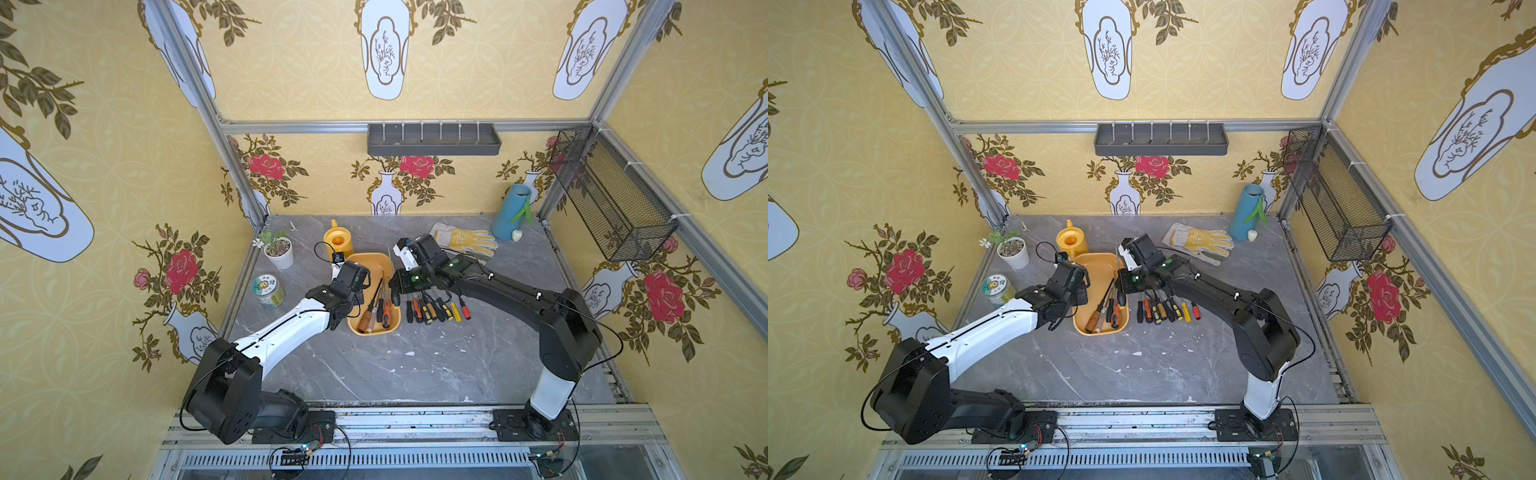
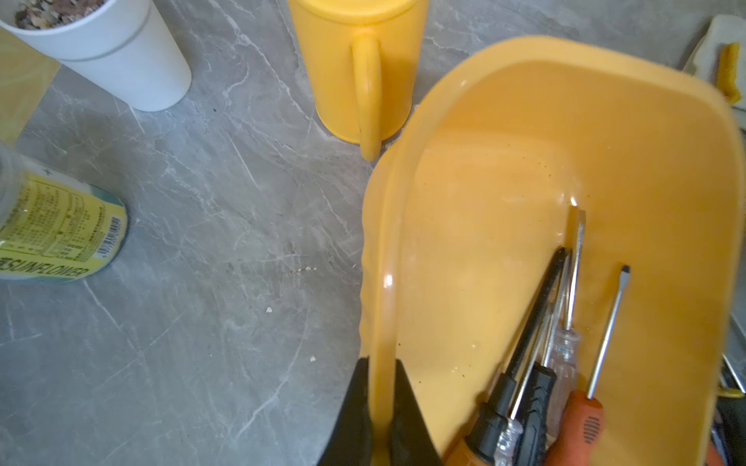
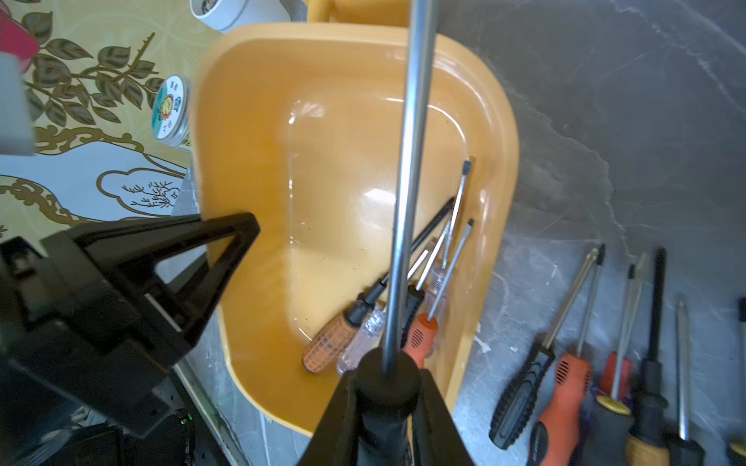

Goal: Take out the screwdriver from the storage box
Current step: Pick up the screwdriver from the storage box, then place the screwdriver at the center of the board.

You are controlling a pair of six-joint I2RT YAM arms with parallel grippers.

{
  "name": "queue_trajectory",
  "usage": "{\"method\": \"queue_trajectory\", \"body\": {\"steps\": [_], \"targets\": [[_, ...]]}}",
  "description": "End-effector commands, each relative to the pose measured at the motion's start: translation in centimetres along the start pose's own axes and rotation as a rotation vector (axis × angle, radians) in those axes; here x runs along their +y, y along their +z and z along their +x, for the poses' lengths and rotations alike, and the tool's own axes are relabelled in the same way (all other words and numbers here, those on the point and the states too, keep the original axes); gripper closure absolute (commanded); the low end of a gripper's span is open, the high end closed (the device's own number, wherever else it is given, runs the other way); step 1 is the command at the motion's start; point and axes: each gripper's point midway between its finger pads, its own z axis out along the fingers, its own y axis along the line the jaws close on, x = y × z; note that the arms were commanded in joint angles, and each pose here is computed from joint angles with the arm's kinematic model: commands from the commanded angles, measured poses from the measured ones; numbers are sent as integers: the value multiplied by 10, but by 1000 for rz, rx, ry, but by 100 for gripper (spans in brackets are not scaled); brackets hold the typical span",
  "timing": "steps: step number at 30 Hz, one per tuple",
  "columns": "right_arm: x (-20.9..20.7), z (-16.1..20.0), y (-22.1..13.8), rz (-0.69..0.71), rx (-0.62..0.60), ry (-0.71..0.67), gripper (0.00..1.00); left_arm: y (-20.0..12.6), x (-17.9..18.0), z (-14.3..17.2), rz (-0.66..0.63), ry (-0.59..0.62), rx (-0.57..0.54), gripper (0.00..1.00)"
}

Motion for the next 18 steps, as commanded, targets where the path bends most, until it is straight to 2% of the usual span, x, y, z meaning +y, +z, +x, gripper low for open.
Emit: {"method": "queue_trajectory", "body": {"steps": [1, 13, 18], "targets": [[-17, 2, -9, 75, 8, -26, 100, -1, 5, -5, -25, 18, -18, 100], [-106, 21, -54, 388, 155, -23, 100, 11, 3, 6, -29, 37, 23, 100], [-133, 32, -61, 459, 207, 9, 100, 15, -1, 7, -20, 37, 25, 100]]}}
